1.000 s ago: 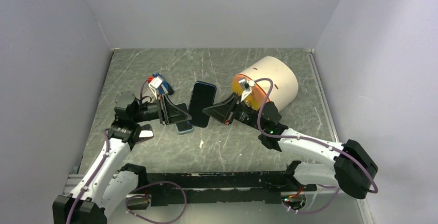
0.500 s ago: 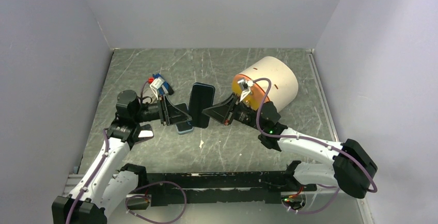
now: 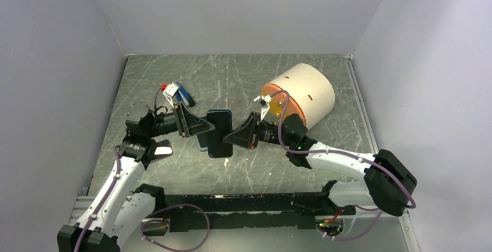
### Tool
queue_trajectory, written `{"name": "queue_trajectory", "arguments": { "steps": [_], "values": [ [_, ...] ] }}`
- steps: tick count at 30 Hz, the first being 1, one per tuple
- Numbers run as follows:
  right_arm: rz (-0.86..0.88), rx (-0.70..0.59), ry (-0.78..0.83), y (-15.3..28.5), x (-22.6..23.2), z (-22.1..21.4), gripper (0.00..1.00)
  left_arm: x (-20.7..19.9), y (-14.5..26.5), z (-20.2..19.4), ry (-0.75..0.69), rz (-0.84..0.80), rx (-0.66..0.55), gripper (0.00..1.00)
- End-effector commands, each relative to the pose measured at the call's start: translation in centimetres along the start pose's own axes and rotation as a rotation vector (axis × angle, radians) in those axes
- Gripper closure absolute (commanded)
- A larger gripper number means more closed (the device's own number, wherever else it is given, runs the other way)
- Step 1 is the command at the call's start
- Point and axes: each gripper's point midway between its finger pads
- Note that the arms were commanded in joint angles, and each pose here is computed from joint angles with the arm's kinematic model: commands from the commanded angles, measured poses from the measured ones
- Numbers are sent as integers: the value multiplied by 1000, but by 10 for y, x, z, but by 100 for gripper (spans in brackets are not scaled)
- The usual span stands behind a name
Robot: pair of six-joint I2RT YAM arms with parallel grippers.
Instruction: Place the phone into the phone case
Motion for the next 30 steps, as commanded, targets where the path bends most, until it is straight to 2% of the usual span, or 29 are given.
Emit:
{"name": "queue_trajectory", "arguments": {
  "steps": [1,3,9,11,15,17,19,22,24,27,29,30],
  "values": [
    [138,-43,86,-2,33,18,100,-25,0,17,-66,-48,-46,43],
    [140,-31,85,-3,33,16,100,-23,-1,17,-65,-43,-52,49],
    [131,-30,89,-3,34,16,100,-15,-2,18,-59,-23,-64,89],
    [123,-32,94,-3,33,17,100,-13,-1,19,-66,-13,-71,97],
    [122,-32,94,-5,33,18,100,-6,0,20,-74,43,-81,97],
    [126,-34,94,-6,33,19,100,-7,0,19,-77,44,-79,88],
    [131,-33,95,-7,34,19,100,-8,1,19,-72,42,-76,74],
    [134,-19,98,-9,33,17,100,-11,1,19,-60,36,-77,58],
    [140,-10,99,-11,34,15,100,-12,0,20,-54,28,-78,51],
    [142,4,97,-13,34,12,100,-15,0,21,-56,22,-80,52],
    [134,10,96,-14,32,11,100,-16,0,22,-59,22,-82,60],
    [131,11,99,-15,32,12,100,-15,0,22,-59,27,-83,67]
  ]
}}
Point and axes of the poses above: each gripper's point midway between its finger pads, its own y axis back along the fingers, its own x axis along the line the jaws close on, z = x × y, and after that the axes turned 3 degrees about y, right-handed
